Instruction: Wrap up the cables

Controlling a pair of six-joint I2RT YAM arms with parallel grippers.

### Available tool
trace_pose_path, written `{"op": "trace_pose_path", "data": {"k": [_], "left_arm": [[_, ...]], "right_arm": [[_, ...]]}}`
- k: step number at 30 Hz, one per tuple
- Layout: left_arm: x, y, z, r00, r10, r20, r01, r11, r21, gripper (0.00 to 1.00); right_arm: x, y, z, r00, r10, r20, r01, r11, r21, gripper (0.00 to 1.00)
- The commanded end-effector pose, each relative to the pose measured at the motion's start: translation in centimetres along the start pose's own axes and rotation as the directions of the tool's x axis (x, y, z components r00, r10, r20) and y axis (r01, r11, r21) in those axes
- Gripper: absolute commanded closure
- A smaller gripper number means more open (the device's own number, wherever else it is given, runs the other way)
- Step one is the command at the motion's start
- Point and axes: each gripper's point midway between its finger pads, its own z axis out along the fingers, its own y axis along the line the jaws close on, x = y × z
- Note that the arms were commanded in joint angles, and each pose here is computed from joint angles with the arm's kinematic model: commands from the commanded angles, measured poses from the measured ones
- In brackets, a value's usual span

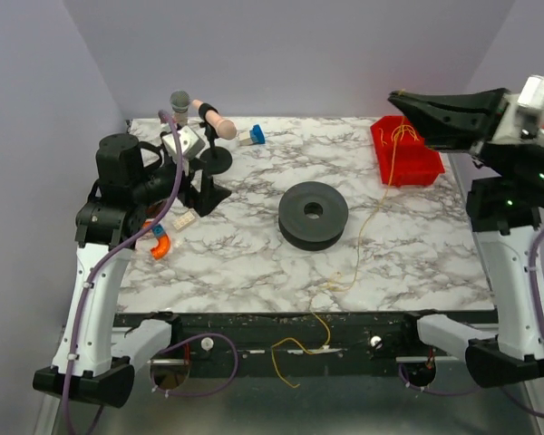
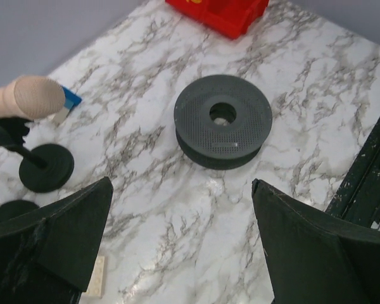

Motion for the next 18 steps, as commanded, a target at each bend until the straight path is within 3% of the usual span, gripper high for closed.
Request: {"op": "trace_pose_path", "data": {"k": [1,6,12,18], "left_arm": [[-5.8,-2.7,-0.5,0.986,0.087,0.14,-0.105,0.986,0.13,0.01],[-8.1,-4.2,-0.3,0.979,0.064,0.194,-0.107,0.97,0.217,0.01],[-8.2,-4.4,1.4,0.976,0.036,0.213,-0.091,0.964,0.251,0.01],[-9.4,-3.6,4.6,0.972,0.006,0.234,-0.06,0.972,0.226,0.01]], "right_arm": [[6.6,4.2,0.1,0.955,0.294,-0.046,-0.297,0.95,-0.092,0.99],[12.8,8.4,2.3,0.887,0.455,-0.073,-0.46,0.884,-0.087,0.99],[17.2,8.3,5.5,0.752,0.658,-0.049,-0.659,0.751,-0.032,0.99],[17.7,8.5,8.5,0.734,0.679,-0.037,-0.68,0.733,-0.035,0.99]]}}
